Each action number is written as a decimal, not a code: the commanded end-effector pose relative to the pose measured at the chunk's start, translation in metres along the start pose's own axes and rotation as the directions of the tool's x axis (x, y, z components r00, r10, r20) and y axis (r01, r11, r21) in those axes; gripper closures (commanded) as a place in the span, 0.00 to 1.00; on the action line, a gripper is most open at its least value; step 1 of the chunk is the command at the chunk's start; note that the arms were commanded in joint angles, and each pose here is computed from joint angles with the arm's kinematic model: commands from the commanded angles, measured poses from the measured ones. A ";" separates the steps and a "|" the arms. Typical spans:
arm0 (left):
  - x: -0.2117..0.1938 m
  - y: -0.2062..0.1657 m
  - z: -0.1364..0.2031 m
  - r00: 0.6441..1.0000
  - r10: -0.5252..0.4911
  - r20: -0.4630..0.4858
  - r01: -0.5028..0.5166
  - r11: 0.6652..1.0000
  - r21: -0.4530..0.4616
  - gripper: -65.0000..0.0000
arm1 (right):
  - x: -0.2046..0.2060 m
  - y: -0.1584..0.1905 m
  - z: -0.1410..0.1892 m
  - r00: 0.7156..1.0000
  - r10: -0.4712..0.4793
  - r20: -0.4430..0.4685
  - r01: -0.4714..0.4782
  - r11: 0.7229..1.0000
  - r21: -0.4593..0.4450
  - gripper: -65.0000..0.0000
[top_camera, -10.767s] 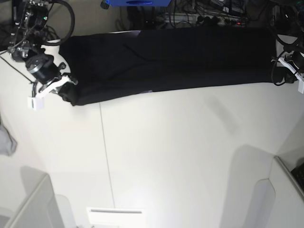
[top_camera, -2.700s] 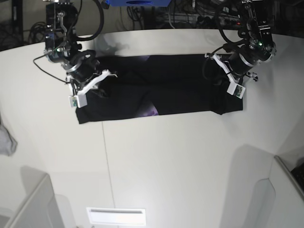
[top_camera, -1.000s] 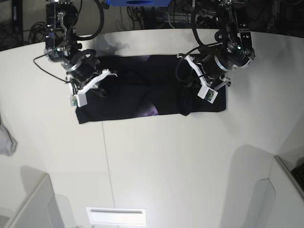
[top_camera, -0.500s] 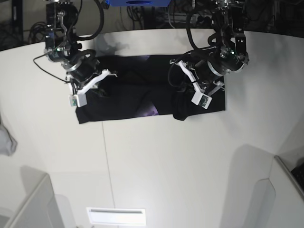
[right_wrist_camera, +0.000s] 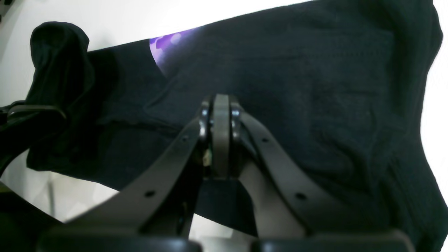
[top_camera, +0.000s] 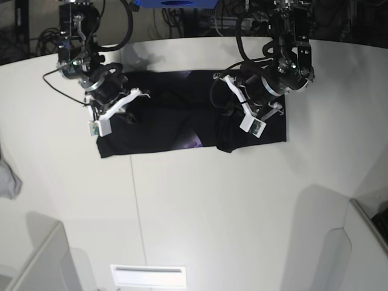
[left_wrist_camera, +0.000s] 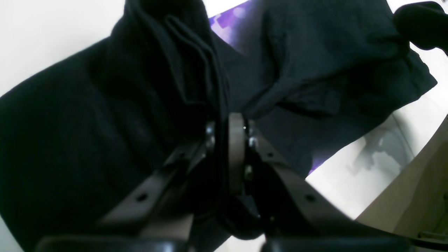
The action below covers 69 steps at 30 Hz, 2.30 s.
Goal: Fold the T-shirt properly
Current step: 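Lay the folded end down, open the left gripper and lift it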
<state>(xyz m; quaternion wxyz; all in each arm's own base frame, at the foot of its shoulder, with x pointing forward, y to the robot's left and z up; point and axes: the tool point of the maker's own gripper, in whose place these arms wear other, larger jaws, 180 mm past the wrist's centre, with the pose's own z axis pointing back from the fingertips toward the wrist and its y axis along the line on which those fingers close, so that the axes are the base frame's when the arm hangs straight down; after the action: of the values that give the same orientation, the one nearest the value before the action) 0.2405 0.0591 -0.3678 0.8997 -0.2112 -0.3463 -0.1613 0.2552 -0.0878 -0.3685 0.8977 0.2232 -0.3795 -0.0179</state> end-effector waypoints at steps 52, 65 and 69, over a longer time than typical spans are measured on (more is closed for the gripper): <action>-0.002 -0.029 -0.031 0.996 -0.042 -0.085 0.031 0.992 -0.121 0.50 | 0.015 0.003 0.002 0.999 0.012 0.049 -0.013 1.000 0.013 1.00; 0.038 -0.053 -0.032 0.994 -0.108 0.011 0.108 0.981 -0.163 0.59 | 0.023 -0.015 0.009 0.997 -0.014 0.078 0.017 0.999 -0.034 1.00; 0.040 -0.001 0.003 0.997 -0.030 0.066 0.030 1.000 -0.002 1.00 | 0.029 -0.035 0.016 0.994 -0.058 0.097 0.066 0.994 -0.088 1.00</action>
<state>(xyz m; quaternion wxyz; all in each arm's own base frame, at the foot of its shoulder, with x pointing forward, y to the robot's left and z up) 0.2650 0.0580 -0.3455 0.8920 -0.2081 -0.3676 -0.1607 0.2619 -0.1309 -0.3665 0.8974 0.1889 -0.3910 -0.0779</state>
